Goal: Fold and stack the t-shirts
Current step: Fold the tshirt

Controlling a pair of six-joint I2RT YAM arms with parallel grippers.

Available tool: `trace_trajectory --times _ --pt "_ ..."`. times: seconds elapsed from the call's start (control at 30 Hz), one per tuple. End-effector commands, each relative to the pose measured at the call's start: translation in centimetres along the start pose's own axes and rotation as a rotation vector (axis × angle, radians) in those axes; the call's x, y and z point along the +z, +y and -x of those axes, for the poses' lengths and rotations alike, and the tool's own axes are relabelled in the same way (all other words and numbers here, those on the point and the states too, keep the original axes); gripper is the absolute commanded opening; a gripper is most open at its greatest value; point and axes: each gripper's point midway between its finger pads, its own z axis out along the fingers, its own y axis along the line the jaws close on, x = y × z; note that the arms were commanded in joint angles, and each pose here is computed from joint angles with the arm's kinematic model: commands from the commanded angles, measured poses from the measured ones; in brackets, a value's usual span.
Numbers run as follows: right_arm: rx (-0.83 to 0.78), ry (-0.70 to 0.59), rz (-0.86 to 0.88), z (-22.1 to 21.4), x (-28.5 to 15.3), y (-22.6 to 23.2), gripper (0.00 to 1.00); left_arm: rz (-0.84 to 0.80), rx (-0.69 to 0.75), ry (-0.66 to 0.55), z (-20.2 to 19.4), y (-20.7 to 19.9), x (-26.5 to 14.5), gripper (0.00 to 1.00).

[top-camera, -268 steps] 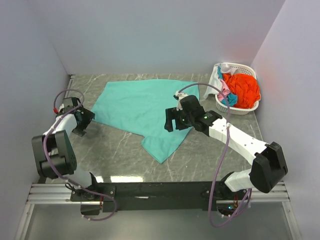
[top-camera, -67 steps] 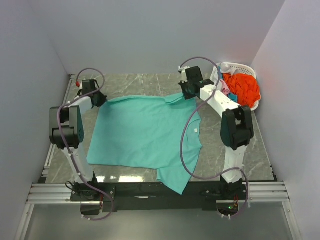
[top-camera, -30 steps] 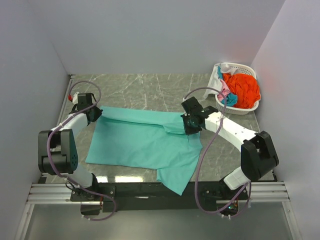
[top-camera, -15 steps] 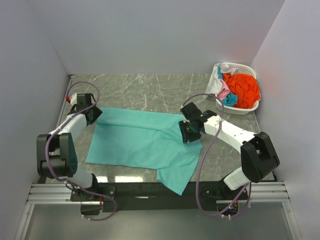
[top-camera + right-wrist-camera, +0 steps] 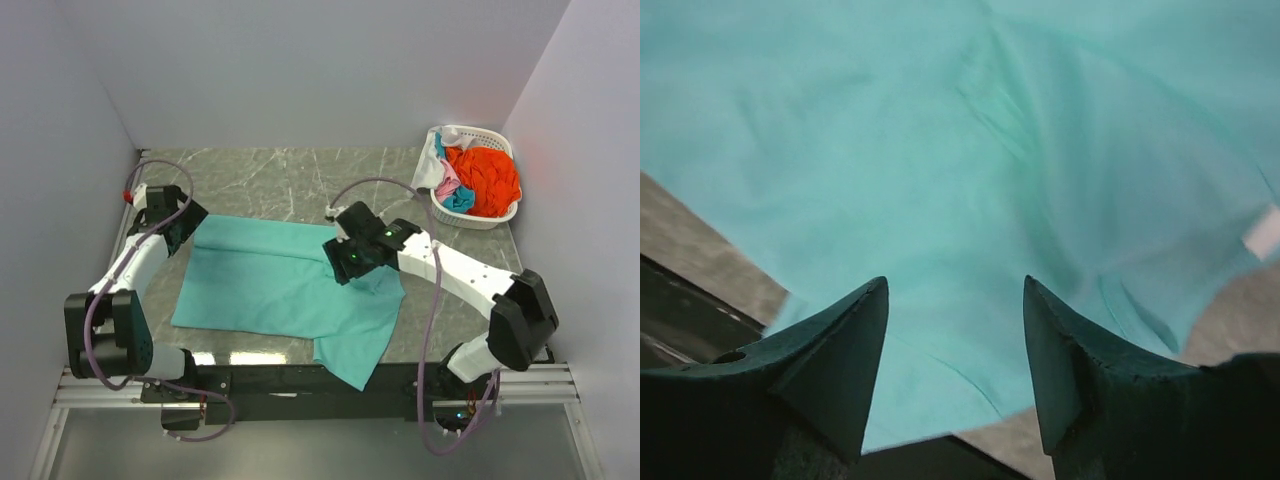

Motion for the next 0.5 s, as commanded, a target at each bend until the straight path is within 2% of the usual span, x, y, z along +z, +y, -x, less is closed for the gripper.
trace_trajectory --times 0.0,0.2,0.47 --pt "-0.035 -0.074 0.076 3.9 1.1 2.5 0.62 -0.061 -0.029 -0.034 1.1 -1.2 -2.2 0.99" --pt "-0.026 -0.018 0.061 5.5 5.2 2.9 0.57 -0.025 -0.040 -0.032 0.2 0.6 -3.2 0.99" --pt "-0.033 0.051 0.033 4.9 9.3 2.5 0.49 -0.025 -0.052 -0.035 -0.4 1.6 -4.3 0.99"
